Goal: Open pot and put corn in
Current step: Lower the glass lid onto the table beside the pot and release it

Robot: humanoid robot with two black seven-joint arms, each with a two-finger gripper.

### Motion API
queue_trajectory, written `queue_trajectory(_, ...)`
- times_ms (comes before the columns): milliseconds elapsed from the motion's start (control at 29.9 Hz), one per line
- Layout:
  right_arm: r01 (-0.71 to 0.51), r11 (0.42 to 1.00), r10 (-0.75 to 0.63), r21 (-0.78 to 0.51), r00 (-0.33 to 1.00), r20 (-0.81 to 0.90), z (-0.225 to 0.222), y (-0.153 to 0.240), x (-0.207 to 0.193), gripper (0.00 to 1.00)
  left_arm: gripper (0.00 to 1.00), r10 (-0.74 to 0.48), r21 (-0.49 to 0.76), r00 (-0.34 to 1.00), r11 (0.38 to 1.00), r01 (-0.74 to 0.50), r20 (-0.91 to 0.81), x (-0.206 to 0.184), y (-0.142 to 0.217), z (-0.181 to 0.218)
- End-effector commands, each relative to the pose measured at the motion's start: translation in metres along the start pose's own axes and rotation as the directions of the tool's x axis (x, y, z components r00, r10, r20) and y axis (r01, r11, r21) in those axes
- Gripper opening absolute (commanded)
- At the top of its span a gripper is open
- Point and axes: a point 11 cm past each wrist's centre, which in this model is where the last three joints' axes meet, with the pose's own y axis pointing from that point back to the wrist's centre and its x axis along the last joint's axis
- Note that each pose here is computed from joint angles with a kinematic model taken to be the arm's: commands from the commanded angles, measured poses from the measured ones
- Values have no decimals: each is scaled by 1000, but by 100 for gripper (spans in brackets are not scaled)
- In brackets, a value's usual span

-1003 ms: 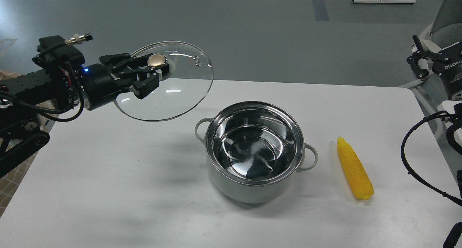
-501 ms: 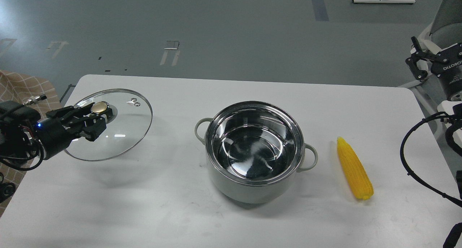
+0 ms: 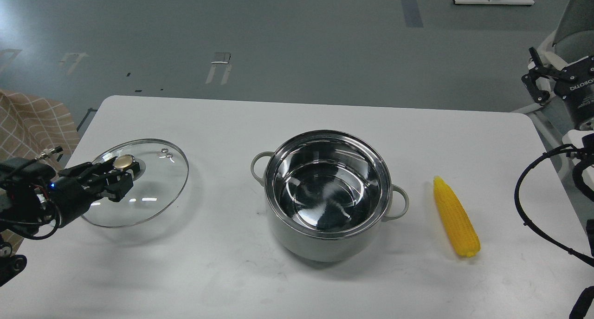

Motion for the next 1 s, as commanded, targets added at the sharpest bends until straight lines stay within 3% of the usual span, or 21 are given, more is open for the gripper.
queue_trajectory(0, -5, 1000, 5, -3, 1000, 1, 1, 2, 2, 100, 41, -12, 4, 1000, 1000, 12, -10, -9, 3, 0)
queue_trajectory(635, -10, 1000, 10, -10, 1000, 1, 4, 4, 4, 100, 47, -46, 22, 997, 999, 47, -67, -41, 0, 2)
queue_trajectory(668, -10, 1000, 10, -10, 1000, 1, 4, 4, 4, 100, 49, -44, 22, 997, 999, 46, -67, -40, 0, 1)
queue_trajectory(735, -7, 1000, 7, -11, 1000, 0, 4, 4, 3, 100, 68, -32, 25, 997, 999, 34, -67, -36, -1, 0)
queue_trajectory(802, -7, 1000, 7, -11, 1000, 0, 4, 4, 3, 100, 75, -19, 30, 997, 999, 21, -71, -31, -1, -2)
queue_trajectory(969, -10, 1000, 10, -19, 1000, -4, 6, 6, 4, 100, 84, 29, 20, 994, 999, -27, -103, -15, 2, -5)
